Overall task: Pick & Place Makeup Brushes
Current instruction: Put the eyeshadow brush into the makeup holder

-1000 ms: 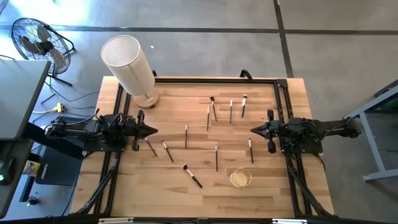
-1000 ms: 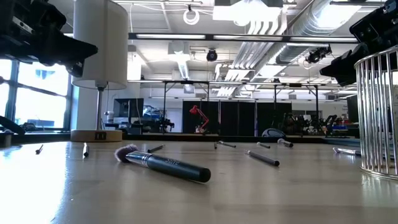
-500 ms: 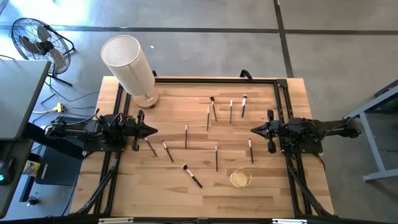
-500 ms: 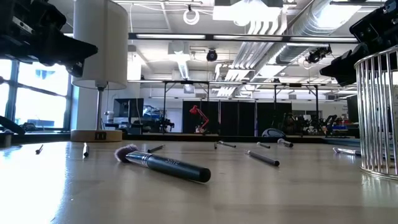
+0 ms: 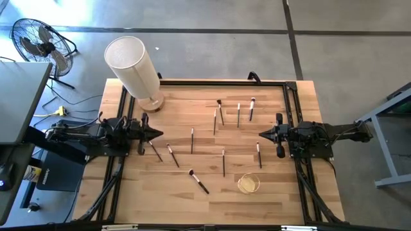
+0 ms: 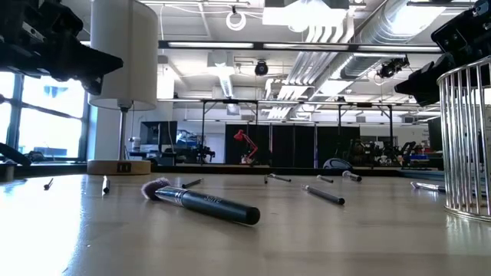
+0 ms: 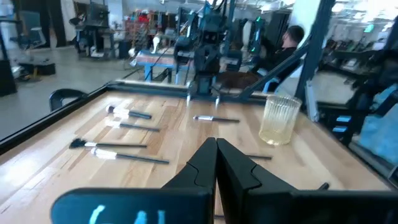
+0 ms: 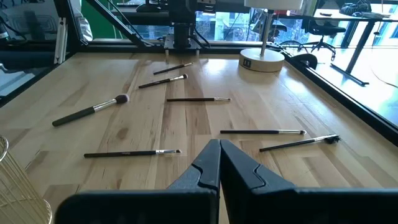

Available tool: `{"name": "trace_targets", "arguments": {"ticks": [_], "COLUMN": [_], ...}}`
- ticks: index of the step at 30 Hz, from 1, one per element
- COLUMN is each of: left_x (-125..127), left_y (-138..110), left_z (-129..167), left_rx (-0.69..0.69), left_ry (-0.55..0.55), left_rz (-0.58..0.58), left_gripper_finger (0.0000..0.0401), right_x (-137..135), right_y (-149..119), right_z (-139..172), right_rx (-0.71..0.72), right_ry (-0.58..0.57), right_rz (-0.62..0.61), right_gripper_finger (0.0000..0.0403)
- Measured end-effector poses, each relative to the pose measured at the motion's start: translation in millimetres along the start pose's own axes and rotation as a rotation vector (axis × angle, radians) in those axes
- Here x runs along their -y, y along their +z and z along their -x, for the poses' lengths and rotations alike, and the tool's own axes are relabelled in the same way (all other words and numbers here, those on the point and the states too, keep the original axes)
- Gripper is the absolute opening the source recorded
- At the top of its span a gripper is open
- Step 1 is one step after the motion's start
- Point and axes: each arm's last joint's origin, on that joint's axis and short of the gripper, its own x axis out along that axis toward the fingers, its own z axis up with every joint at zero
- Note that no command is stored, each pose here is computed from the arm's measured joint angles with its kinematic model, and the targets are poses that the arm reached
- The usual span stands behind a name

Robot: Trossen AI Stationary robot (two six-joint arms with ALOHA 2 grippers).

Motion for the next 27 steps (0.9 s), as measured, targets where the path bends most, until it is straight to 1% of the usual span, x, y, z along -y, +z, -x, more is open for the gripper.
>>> {"name": "trace_targets", "arguments": {"ticks": [4, 6, 9, 11, 16, 18, 20, 22, 24, 27], "left_x": [0.1, 0.7, 3.4, 5.1, 9.5, 10.6, 10.8, 8.7, 6.9, 8.6], "left_y": [27.9, 41.0, 62.4, 73.7, 94.3, 91.7, 89.0, 83.4, 72.8, 58.2], "left_z": [-8.4, -16.2, -36.7, -54.9, -108.3, -126.8, -143.7, -156.4, -160.7, -163.7], "left_rx": [-0.002, -0.041, -0.097, -0.153, -0.327, -0.45, -0.529, -0.603, -0.715, -0.869], "left_ry": [0.093, 0.128, 0.159, 0.193, 0.32, 0.393, 0.531, 0.692, 0.839, 0.978], "left_rz": [-0.038, -0.046, -0.046, -0.002, 0.163, 0.26, 0.417, 0.546, 0.638, 0.76], "left_gripper_finger": [0.0001, 0.0001, 0.0001, 0.0001, 0.0001, 0.0001, 0.0001, 0.0001, 0.0001, 0.0001], "right_x": [0.0, 0.0, 0.0, 0.0, 0.0, 0.0, 0.0, 0.0, 0.0, 0.0], "right_y": [0.0, 0.0, -0.1, -0.1, 0.0, 0.1, 0.0, -0.1, 0.0, 0.0], "right_z": [0.0, 0.0, 0.0, 0.0, 0.0, 0.0, 0.0, 0.0, 0.0, 0.0], "right_rx": [0.0, 0.0, -0.001, -0.001, 0.0, 0.0, 0.0, -0.001, 0.0, 0.0], "right_ry": [0.0, 0.0, 0.0, 0.0, 0.0, 0.0, 0.0, 0.0, 0.0, 0.0], "right_rz": [0.0, 0.0, 0.0, 0.0, 0.0, 0.0, 0.0, 0.0, 0.0, 0.0], "right_gripper_finger": [0.0, 0.0, 0.0, 0.0, 0.0, 0.0, 0.0, 0.0, 0.0, 0.0]}}
